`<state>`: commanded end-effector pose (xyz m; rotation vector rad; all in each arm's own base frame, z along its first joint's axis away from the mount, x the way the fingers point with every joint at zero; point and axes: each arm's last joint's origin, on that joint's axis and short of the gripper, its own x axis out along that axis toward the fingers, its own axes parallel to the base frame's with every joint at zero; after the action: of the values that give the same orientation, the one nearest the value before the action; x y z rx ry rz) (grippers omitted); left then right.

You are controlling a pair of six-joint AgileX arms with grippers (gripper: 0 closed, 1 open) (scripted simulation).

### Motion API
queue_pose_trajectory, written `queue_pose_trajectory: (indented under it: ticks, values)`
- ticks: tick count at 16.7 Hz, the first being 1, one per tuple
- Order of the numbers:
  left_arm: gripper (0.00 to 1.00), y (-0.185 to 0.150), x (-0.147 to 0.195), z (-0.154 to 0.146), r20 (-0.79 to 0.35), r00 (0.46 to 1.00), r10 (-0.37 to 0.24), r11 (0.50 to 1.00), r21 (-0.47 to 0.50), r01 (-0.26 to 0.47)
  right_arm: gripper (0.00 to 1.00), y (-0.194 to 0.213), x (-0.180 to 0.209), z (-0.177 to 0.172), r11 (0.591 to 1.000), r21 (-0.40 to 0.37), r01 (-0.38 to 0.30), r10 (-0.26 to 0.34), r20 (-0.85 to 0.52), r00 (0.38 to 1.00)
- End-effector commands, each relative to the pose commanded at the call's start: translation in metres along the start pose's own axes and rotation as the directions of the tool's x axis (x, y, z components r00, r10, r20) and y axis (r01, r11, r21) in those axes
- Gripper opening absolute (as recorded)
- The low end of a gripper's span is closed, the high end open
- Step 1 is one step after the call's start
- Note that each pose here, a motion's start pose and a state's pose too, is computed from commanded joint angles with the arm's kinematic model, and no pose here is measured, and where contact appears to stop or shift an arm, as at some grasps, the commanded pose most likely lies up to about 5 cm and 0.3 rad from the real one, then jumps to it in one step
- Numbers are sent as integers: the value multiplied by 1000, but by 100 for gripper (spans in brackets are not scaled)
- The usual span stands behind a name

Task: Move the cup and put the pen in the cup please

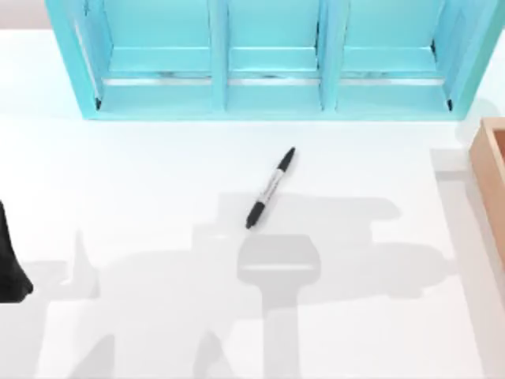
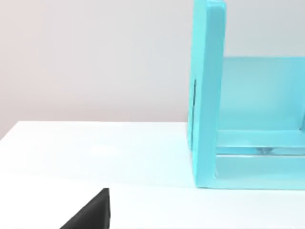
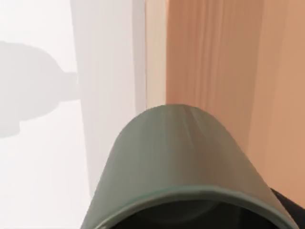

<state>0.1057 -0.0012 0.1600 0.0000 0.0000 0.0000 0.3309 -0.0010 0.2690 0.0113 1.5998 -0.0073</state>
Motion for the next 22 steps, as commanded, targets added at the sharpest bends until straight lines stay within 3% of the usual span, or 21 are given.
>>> queue_pose_trajectory:
  ticks: [3,8,11,17,22]
  values:
    - [100,0,0,0,0,1000,0,1000,0,0,0,25,-28,-12,1000,1,1,-1,26,1000]
    - [100,0,0,0,0,1000,0,1000,0,0,0,27,-27,-11,1000,5,-2,2,23,1000]
    - [100,0,0,0,0,1000,0,1000,0,0,0,51,-9,1,1000,3,2,-2,31,1000]
    - [100,0,0,0,0,1000,0,1000,0,0,0,140,53,18,1000,-1,6,-6,55,998]
    - [100,0,0,0,0,1000,0,1000,0,0,0,145,58,19,1000,3,4,-4,53,999]
